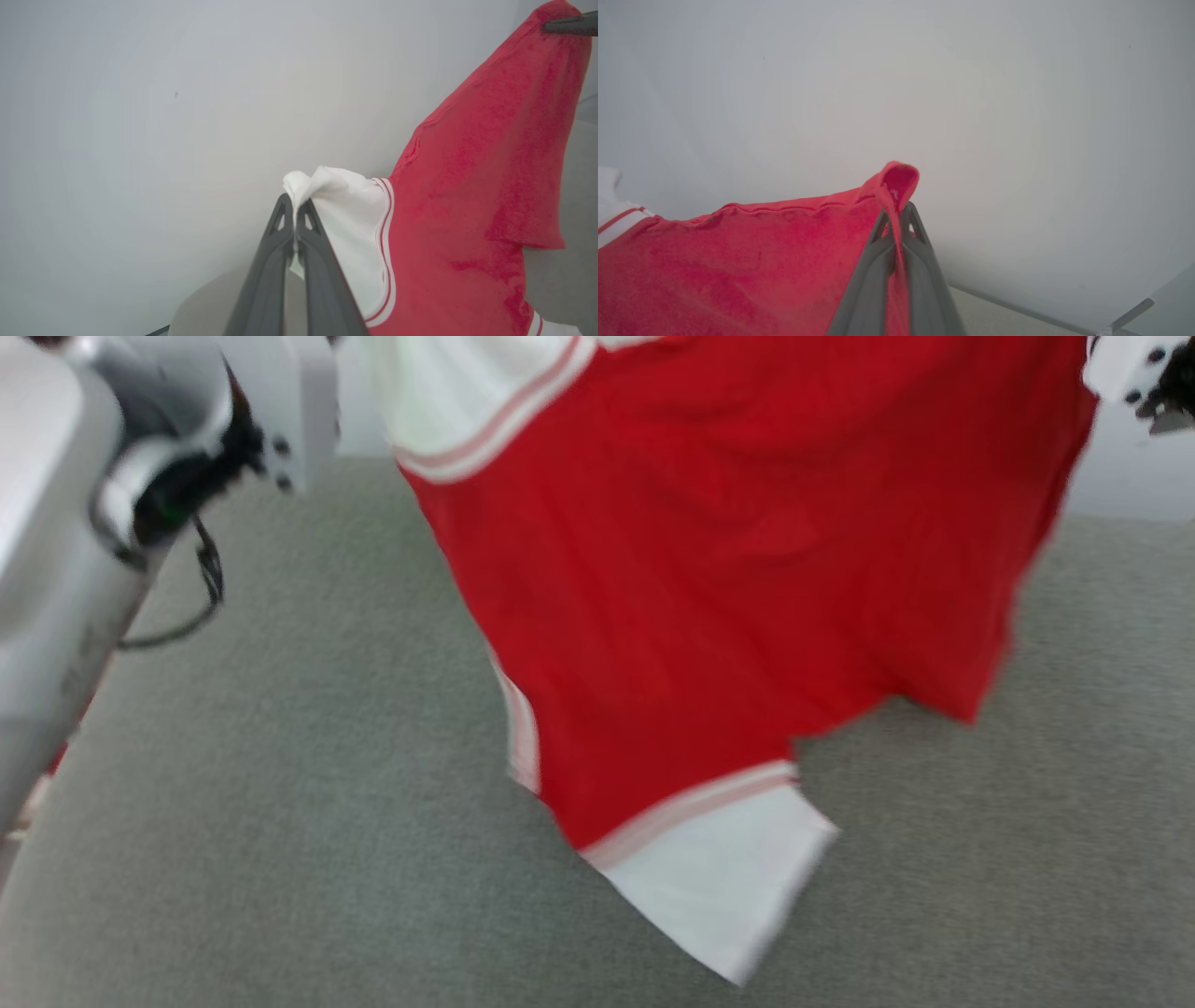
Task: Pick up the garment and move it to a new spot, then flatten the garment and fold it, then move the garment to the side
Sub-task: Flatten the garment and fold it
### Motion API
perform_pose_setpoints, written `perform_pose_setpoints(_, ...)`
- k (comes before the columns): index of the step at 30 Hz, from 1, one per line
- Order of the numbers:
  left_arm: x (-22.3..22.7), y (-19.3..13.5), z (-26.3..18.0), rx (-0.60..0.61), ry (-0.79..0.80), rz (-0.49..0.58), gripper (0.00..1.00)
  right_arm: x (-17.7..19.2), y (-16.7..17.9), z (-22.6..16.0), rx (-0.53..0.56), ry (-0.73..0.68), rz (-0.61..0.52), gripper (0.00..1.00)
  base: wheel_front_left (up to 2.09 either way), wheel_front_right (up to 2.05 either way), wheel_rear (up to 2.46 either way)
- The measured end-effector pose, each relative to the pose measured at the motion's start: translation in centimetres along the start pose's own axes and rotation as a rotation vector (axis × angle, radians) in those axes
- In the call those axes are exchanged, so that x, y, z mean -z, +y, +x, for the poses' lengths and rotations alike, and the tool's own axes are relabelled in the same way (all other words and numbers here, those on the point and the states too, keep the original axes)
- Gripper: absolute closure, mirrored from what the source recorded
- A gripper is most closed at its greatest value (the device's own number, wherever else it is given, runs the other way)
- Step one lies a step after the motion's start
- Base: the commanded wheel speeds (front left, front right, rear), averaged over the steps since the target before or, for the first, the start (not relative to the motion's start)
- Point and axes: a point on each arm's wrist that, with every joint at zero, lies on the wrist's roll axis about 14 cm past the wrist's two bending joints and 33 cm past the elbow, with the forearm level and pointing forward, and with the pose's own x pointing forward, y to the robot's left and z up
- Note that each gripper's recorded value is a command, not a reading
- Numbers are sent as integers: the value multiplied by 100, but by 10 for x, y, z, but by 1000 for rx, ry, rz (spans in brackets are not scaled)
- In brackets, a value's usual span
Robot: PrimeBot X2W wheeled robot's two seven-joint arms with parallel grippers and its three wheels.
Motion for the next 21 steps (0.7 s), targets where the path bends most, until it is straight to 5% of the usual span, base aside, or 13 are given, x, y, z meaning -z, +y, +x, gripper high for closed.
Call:
perform_pose_setpoints(11,-112,12,0,-66,-223,109,100,-83,-9,-48,70,-226,-30,100,0,0,0)
perform_pose_setpoints(21,-136,17,24,-76,-250,121,100,-92,-30,-48,105,-250,-6,100,0,0,0)
